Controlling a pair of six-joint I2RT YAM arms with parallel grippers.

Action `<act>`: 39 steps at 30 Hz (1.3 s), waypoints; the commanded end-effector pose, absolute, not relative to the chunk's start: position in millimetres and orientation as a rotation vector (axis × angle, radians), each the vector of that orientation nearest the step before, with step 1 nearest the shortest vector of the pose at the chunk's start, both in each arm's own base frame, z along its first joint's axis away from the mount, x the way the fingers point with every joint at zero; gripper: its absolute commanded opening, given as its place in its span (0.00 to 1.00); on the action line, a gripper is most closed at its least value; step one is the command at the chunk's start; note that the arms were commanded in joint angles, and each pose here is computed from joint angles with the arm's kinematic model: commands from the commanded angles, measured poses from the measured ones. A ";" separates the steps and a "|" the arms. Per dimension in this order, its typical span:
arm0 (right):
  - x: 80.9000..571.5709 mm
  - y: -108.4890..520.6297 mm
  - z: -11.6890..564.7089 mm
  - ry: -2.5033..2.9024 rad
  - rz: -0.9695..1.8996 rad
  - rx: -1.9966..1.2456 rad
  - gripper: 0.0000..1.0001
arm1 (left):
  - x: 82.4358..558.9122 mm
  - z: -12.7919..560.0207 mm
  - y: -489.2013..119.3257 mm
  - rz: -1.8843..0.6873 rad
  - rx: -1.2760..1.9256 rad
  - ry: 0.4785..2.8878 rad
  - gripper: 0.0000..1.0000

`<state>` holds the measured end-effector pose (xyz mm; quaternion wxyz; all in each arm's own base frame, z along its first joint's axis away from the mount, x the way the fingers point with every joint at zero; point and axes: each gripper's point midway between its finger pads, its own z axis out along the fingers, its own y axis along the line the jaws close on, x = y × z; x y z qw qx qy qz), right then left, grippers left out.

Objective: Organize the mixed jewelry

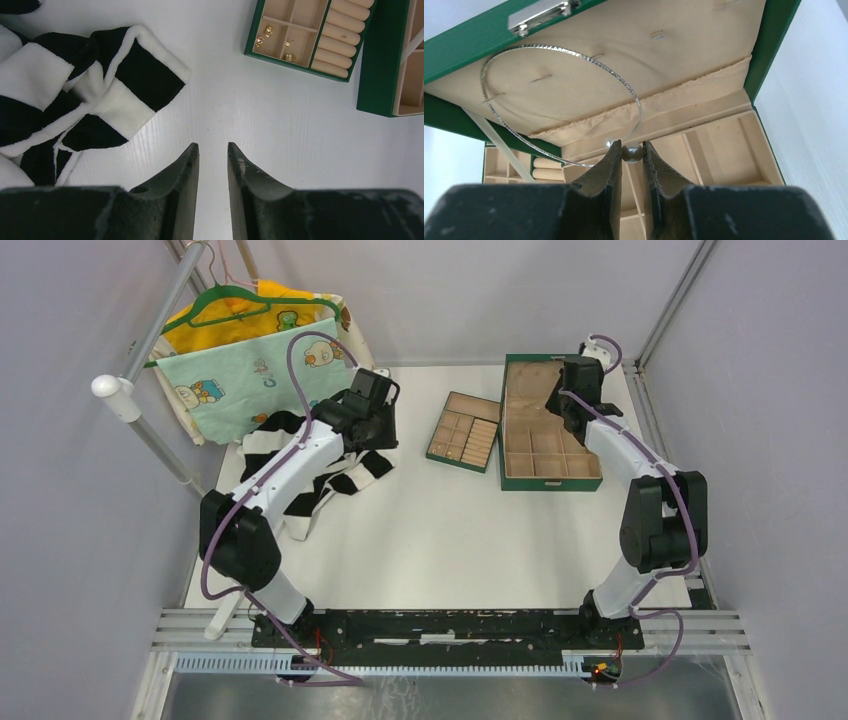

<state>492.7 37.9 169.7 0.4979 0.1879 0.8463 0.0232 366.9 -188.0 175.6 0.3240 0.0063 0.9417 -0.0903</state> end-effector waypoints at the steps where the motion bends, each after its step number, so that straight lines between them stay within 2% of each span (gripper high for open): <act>1: 505.0 40.4 177.1 2.011 0.101 0.446 0.00 | 382.8 196.7 -192.4 -0.271 -0.048 2.406 0.34; 12: 493.9 44.0 151.2 2.072 0.118 0.434 0.02 | 382.4 195.2 -193.8 -0.280 -0.052 2.409 0.34; 13: 492.0 43.9 151.1 2.073 0.119 0.436 0.07 | 382.2 195.2 -193.5 -0.279 -0.053 2.409 0.34; 16: 486.6 42.0 154.5 2.065 0.112 0.438 0.35 | 382.3 196.8 -194.5 -0.288 -0.050 2.404 0.35; 19: 482.4 37.7 166.2 2.050 0.088 0.427 0.51 | 383.1 197.0 -196.7 -0.298 -0.042 2.402 0.35; 20: 480.8 35.9 172.8 2.041 0.079 0.420 0.53 | 383.7 197.3 -197.8 -0.304 -0.036 2.401 0.35; 28: 436.7 11.3 213.8 1.984 -0.047 0.350 0.53 | 396.3 200.8 -214.9 -0.368 0.019 2.388 0.37; 34: 369.7 -6.9 191.1 2.043 -0.147 0.323 0.53 | 414.1 189.8 -238.5 -0.412 0.066 2.401 0.39; 39: 334.0 -12.2 182.3 2.054 -0.151 0.347 0.54 | 434.9 150.3 -258.0 -0.391 0.144 2.509 0.45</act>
